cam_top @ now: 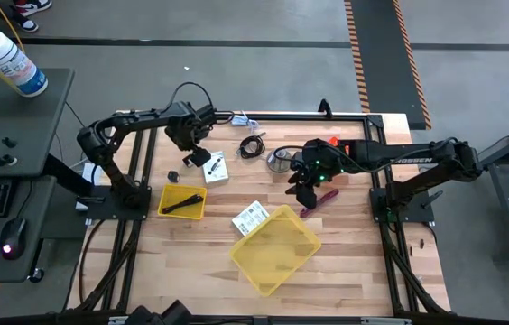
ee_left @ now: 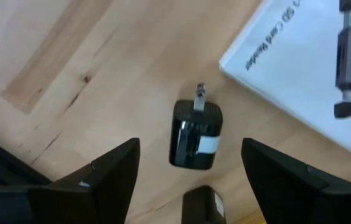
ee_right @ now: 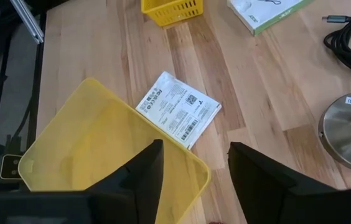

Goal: Pick and place items into bin
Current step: Put the top black charger adapter into the right yellow bin

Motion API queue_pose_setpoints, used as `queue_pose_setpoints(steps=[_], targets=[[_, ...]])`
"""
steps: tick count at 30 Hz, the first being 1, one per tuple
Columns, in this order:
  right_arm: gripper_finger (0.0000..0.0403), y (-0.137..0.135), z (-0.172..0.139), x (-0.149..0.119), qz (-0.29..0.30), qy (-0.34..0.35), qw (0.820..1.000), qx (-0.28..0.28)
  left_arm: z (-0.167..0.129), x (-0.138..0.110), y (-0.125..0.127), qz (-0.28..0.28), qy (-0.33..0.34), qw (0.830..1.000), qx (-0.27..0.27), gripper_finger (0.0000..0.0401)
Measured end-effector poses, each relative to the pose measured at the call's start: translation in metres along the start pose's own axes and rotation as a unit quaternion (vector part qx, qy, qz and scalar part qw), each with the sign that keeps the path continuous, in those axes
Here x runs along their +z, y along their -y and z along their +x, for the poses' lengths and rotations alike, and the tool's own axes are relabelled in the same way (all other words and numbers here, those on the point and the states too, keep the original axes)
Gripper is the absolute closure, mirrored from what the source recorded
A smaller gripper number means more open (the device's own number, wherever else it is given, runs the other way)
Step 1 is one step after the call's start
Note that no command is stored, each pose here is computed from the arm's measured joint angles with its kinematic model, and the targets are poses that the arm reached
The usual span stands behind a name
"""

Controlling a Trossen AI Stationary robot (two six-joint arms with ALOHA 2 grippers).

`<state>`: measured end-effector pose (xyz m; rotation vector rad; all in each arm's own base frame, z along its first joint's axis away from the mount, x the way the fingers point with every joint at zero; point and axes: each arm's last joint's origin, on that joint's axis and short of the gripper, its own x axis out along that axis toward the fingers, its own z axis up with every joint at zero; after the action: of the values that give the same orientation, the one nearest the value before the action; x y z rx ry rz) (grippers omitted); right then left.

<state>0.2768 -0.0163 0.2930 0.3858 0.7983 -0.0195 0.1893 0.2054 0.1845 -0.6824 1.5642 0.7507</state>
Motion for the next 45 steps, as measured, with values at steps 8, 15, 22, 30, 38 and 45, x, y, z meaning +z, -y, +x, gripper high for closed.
queue_pose_setpoints(steps=[8,15,22,30,38,45], targets=[[0.0233,0.0,0.0,0.0,0.0,0.001,1.0,0.0,0.0,0.0,0.0,0.001,0.003,1.0,0.0,0.0135],[0.0234,0.0,0.0,0.001,0.0,0.004,1.0,-0.006,0.017,-0.008,0.0,0.005,-0.015,1.0,0.005,0.0135],[0.0235,0.001,0.0,0.001,-0.001,0.009,1.0,-0.016,0.029,-0.012,0.001,0.005,-0.012,1.0,0.005,0.0135],[0.0236,0.0,0.0,0.004,0.004,0.025,0.999,-0.02,0.037,-0.013,0.002,0.002,0.002,1.0,0.001,0.0135],[0.0241,0.0,0.0,0.005,0.006,0.033,0.999,-0.023,0.04,-0.014,0.001,0.0,0.005,1.0,0.012,0.0179],[0.024,0.001,0.0,0.005,0.006,0.035,0.999,-0.028,0.039,-0.012,0.001,0.001,0.017,1.0,0.008,0.0251]])
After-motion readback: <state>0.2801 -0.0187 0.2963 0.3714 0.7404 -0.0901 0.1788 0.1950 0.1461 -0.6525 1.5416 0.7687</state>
